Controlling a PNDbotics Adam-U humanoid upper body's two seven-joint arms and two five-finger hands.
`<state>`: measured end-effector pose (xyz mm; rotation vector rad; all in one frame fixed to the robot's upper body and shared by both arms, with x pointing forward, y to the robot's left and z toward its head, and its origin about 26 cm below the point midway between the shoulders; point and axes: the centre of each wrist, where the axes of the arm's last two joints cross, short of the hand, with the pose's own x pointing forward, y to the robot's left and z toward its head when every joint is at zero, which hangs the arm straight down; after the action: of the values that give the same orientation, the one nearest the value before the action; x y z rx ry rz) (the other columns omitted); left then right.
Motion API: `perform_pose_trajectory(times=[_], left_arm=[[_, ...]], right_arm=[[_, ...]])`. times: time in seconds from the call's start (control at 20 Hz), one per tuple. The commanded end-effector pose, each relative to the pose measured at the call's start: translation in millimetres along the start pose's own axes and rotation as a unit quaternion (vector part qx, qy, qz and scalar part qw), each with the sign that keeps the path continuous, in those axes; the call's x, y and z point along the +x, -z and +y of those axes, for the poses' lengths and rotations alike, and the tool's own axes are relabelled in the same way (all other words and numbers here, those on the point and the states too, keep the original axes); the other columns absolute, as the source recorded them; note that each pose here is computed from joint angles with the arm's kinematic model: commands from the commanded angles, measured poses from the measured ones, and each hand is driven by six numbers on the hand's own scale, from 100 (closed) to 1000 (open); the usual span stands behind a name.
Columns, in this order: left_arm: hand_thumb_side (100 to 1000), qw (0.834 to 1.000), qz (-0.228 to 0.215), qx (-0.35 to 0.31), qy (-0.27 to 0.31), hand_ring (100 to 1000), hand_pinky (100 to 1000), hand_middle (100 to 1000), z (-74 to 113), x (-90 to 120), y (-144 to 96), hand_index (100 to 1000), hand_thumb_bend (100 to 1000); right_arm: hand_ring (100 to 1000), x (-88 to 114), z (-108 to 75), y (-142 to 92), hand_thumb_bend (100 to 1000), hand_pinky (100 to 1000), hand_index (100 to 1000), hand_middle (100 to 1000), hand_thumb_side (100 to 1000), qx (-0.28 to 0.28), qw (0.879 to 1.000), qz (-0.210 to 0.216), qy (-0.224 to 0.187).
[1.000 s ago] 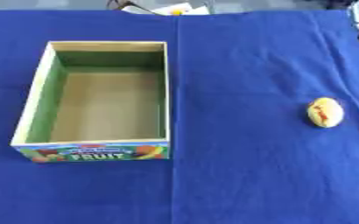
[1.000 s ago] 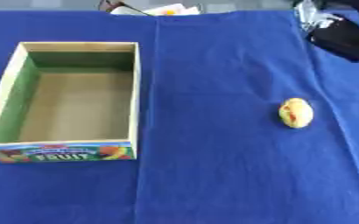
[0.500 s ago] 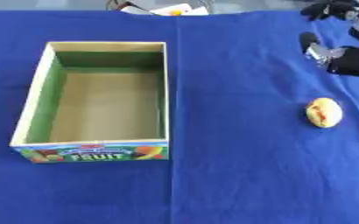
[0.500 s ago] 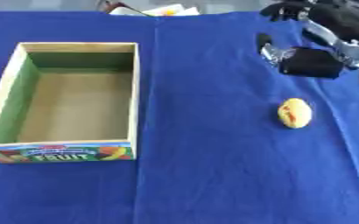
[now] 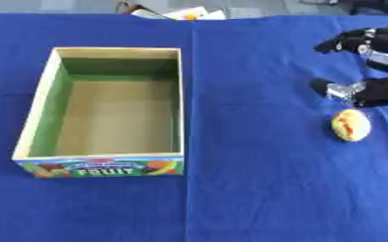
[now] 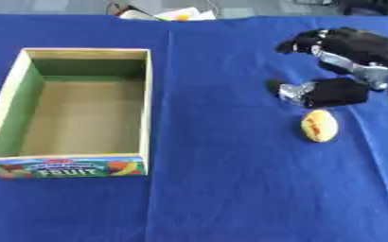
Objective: Pick up objects on the table and place them in the box.
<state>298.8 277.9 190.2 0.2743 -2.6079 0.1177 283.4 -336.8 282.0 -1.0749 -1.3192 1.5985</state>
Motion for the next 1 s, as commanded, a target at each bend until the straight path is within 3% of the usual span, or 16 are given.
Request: perform_pose_trajectory(times=[0.05,0.4,0.45,0.55,0.6,0.7,0.9,1.0], left_arm=[[1000,1.0,-0.016,-0.008,-0.001,830,623,864,0.5,6.0,7.2,905,100],[1000,1.0,-0.017,-0.008,-0.001,830,623,864,0.4,6.0,7.4,905,100],[1000,1.0,-0.017,-0.008,-0.001,831,623,864,0.6,6.1,7.8,906,100],[1000,1.0,-0.018,-0.008,-0.001,831,623,864,0.5,6.2,8.1,906,100],[1000,1.0,-0.018,-0.008,-0.001,831,623,864,0.5,6.2,8.1,905,100],[1000,1.0,-0.018,-0.008,0.0,831,624,863,0.6,6.2,8.1,905,100],[1000,1.0,-0.017,-0.008,0.001,831,623,863,0.8,6.1,8.0,906,100],[1000,1.0,-0.017,-0.008,0.001,832,623,863,0.7,6.1,7.9,905,100]], right_arm=[[885,-1.1,-7.1,-5.1,266,917,1000,856,842,0.012,1.0,0.006,-0.003],[885,-2.1,-5.9,-5.8,266,917,1000,856,842,0.022,1.0,0.011,0.006],[898,-4.0,-2.2,-5.4,100,946,1000,887,514,0.031,0.999,0.018,0.007],[903,-7.5,5.3,-5.5,100,953,1000,896,482,0.052,0.998,0.032,0.009],[906,-8.8,8.2,-5.8,140,955,1000,903,542,0.06,0.997,0.038,0.01],[911,-12.3,12.9,-6.3,406,955,1000,912,743,0.07,0.996,0.049,0.013],[917,-24.1,24.1,-6.1,484,959,1000,926,913,0.075,0.994,0.076,0.032],[920,-29.5,29.2,-5.9,487,961,1000,929,902,0.075,0.993,0.085,0.041]])
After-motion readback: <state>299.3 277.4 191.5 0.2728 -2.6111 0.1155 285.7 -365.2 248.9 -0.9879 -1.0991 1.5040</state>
